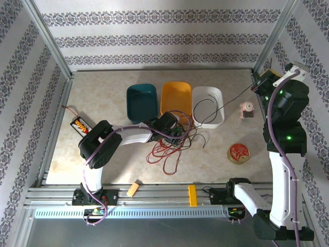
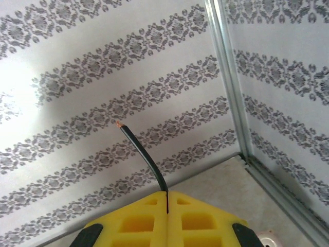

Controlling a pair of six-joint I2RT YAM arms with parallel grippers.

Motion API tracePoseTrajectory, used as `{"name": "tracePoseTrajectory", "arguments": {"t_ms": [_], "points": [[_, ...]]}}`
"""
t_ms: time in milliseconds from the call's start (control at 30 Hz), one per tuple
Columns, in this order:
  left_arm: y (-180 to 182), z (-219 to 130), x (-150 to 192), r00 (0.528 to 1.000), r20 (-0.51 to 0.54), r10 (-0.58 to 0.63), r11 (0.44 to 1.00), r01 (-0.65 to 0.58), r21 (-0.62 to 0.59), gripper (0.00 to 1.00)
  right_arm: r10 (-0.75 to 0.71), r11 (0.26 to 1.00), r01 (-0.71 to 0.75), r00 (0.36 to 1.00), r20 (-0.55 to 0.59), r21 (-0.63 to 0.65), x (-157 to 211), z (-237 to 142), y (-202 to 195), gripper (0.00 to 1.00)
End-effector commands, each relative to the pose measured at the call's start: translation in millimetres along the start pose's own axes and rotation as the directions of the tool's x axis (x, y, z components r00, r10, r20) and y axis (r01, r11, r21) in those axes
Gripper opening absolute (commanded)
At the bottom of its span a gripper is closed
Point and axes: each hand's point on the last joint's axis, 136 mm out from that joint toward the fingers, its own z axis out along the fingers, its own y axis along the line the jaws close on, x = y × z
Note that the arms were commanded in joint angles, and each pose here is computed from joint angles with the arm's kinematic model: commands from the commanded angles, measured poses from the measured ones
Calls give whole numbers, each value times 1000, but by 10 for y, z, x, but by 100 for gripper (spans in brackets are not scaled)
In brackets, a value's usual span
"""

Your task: Untangle the cables

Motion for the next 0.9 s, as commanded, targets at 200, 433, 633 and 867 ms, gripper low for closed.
{"name": "tracePoseTrajectory", "arguments": {"t_ms": [200, 433, 633, 867], "points": [[399, 88, 936, 959, -282, 22, 989, -61, -131, 85, -9, 999, 15, 990, 143, -46, -666, -10, 211, 0], [419, 49, 963, 961, -275, 6, 989, -46, -137, 96, 34, 985, -2, 983, 182, -171, -1026, 19, 531, 0], [420, 48, 958, 962, -274, 4, 990, -43, -136, 99, 76, 954, -24, 983, 164, -300, -1183, 138, 833, 0], [424, 58, 985, 960, -280, 2, 989, -43, -140, 99, 77, 937, 2, 974, 213, -350, -1464, 116, 1004, 0]]}}
